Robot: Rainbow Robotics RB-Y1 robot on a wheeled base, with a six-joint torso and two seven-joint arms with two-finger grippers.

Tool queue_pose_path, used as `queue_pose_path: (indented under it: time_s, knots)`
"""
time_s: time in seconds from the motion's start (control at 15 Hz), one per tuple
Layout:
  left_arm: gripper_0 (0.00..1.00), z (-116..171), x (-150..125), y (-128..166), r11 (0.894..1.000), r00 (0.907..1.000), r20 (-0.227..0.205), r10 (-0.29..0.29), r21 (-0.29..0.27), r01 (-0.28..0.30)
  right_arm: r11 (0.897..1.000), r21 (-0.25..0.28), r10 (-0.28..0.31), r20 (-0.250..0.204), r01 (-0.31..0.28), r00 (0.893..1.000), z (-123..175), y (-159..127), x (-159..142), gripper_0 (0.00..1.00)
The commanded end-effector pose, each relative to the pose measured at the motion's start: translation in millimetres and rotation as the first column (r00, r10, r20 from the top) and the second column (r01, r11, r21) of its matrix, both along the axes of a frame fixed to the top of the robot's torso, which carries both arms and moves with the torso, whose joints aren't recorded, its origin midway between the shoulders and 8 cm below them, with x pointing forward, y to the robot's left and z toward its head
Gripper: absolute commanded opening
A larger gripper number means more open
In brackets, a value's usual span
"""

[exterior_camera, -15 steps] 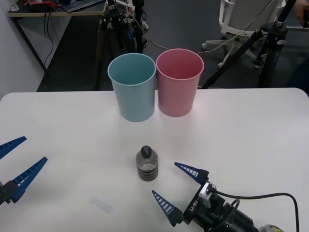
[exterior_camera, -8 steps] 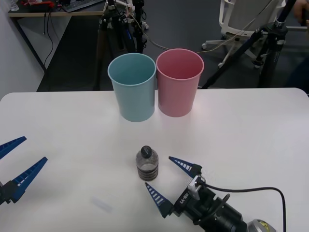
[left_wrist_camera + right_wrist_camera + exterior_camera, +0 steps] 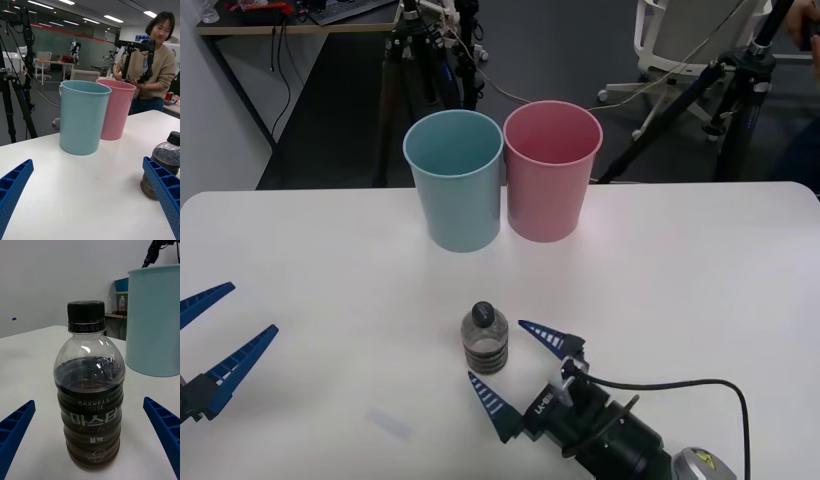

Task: Grasp the object on the table and drop it into the matching bin: aluminum can to the light blue bin, PET bottle to the pink bin.

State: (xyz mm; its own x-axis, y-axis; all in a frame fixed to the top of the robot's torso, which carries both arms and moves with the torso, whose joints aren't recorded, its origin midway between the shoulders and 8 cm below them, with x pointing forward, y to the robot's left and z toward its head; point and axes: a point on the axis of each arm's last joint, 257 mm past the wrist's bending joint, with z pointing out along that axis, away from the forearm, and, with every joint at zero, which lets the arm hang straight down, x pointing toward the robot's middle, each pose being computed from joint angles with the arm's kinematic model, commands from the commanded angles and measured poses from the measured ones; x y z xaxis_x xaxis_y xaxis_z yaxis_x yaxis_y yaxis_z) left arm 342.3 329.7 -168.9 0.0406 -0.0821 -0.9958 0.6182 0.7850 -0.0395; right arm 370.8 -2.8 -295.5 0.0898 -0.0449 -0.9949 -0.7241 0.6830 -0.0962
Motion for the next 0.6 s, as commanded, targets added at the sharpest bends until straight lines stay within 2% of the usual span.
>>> queue_pose_path:
  time_s: [0.07, 0.33, 0.47, 0.6]
  knots:
    - [1.00, 0.0, 0.0, 0.0, 1.000, 1.0000, 0.000, 0.000, 0.000, 0.000, 1.000, -0.005, -0.016, -0.009, 0.016, 1.000, -0.7, 7.3, 5.3, 1.00]
    - [1.00, 0.0, 0.0, 0.0, 1.000, 1.0000, 0.000, 0.000, 0.000, 0.000, 0.999, -0.022, -0.029, -0.018, 0.029, 0.999, -1.5, 15.8, 13.3, 1.00]
    - [1.00, 0.0, 0.0, 0.0, 1.000, 1.0000, 0.000, 0.000, 0.000, 0.000, 1.000, -0.002, -0.022, -0.041, 0.022, 0.999, -8.1, 22.2, 18.3, 1.00]
    - [1.00, 0.0, 0.0, 0.0, 1.000, 1.0000, 0.000, 0.000, 0.000, 0.000, 1.000, 0.011, -0.026, -0.030, 0.026, 0.999, -0.9, 27.4, 25.7, 1.00]
